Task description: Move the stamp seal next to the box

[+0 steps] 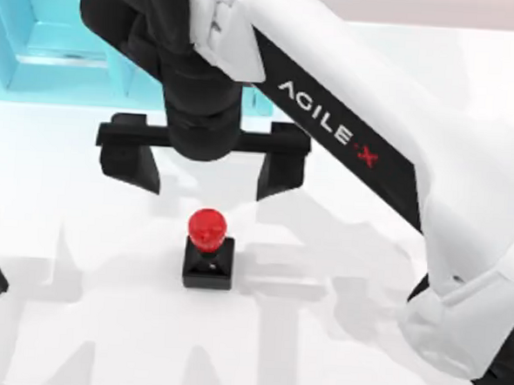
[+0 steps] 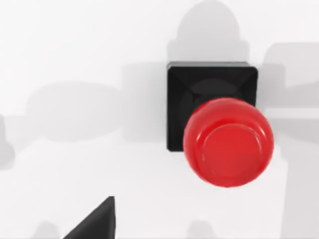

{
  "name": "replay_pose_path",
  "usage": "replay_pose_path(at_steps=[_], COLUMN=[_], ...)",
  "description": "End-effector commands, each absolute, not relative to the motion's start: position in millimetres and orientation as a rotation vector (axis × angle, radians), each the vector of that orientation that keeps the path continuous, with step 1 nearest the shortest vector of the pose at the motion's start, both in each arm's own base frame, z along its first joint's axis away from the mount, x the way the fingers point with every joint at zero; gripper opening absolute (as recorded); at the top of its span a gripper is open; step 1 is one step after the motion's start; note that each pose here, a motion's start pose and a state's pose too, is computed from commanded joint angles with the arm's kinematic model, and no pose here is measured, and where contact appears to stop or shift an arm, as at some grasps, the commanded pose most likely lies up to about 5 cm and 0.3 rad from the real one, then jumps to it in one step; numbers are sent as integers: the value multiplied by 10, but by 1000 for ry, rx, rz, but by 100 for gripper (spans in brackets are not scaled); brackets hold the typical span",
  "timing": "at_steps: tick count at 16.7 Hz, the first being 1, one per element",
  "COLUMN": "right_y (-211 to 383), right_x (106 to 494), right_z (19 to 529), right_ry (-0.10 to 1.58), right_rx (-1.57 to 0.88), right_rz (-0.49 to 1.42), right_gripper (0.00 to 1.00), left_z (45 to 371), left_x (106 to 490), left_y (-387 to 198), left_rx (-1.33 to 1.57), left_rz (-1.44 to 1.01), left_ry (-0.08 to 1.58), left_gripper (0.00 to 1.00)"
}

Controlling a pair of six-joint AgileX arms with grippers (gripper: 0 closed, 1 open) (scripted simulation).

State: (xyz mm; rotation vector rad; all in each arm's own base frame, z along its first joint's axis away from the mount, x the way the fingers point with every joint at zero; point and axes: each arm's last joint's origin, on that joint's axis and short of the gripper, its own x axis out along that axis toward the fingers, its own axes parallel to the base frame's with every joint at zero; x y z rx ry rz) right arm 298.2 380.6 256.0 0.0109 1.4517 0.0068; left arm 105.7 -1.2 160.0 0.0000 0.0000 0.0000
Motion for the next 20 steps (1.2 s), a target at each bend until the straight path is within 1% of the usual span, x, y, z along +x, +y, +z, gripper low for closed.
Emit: replay_pose_path(at_steps=[12, 15, 20], right_y=[3852, 3889, 3865], right_x=[3031, 3081, 3096], right_z=[2395, 2198, 1729], right_ry=[1470, 1471, 1475], right_rx=[9, 7, 3], right_rz=[-7, -7, -13], right_gripper=[100, 100, 100], left_z=[1600, 1600, 1600], left_x=[1057, 1057, 1057], left_y=[-12, -12, -12], left_rx=[0, 0, 0], left_rz=[0, 0, 0], left_ry=[0, 0, 0], left_gripper=[100, 100, 100])
